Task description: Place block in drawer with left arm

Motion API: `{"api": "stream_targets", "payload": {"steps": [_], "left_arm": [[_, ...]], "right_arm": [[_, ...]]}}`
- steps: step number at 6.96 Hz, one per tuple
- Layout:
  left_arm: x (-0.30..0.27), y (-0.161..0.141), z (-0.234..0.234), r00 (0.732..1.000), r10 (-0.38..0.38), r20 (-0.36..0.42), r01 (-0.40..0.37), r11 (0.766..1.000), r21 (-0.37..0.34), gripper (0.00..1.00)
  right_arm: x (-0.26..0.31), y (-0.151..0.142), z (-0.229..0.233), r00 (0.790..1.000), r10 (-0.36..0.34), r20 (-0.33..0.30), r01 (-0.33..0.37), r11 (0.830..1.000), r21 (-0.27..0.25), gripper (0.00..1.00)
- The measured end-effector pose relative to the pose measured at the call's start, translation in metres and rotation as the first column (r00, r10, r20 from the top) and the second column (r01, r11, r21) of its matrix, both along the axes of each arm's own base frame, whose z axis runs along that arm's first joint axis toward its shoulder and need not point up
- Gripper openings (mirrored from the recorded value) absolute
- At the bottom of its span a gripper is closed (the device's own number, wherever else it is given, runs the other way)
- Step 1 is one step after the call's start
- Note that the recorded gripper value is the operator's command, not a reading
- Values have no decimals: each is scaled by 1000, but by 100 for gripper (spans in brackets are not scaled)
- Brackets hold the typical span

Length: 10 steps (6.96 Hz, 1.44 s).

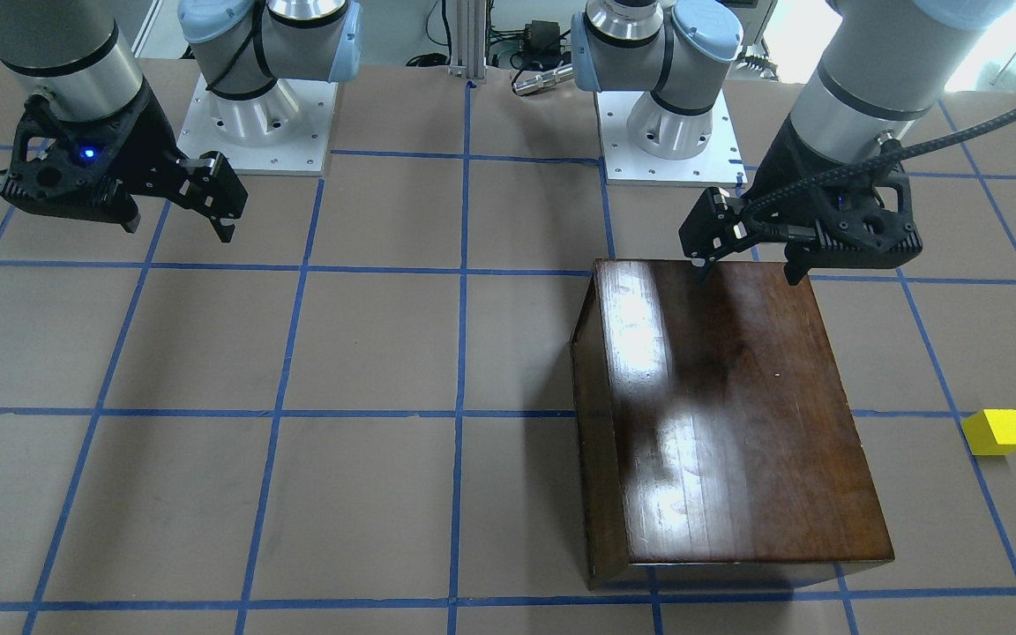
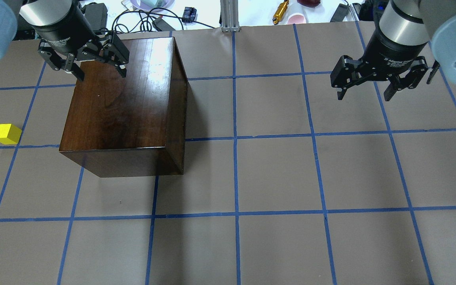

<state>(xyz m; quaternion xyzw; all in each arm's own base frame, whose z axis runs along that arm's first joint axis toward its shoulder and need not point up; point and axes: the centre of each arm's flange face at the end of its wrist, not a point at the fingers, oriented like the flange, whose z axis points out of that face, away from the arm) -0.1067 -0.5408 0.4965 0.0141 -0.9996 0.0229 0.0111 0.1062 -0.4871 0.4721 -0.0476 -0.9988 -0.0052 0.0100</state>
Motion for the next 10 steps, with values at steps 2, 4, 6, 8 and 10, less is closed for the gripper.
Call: {"api": "stream_targets", "payload": {"steps": [2,4,6,8,10], "left_arm": [[0,0,0,1000,0,0,0,1000,-1,100],[1,0,1,1000,1,0,-1,1000,-2,100],[2,0,2,1000,6,0,-6,1000,-5,100],[3,0,2,1000,10,0,-10,1000,-5,100],[3,0,2,1000,12,1,-12,1000,-3,100]], "right_arm": [[0,0,0,1000,0,0,0,1000,0,100],[0,0,0,1000,0,0,0,1000,0,100],[0,0,0,1000,0,0,0,1000,0,100],[0,0,0,1000,0,0,0,1000,0,100],[0,0,0,1000,0,0,0,1000,0,100]]}}
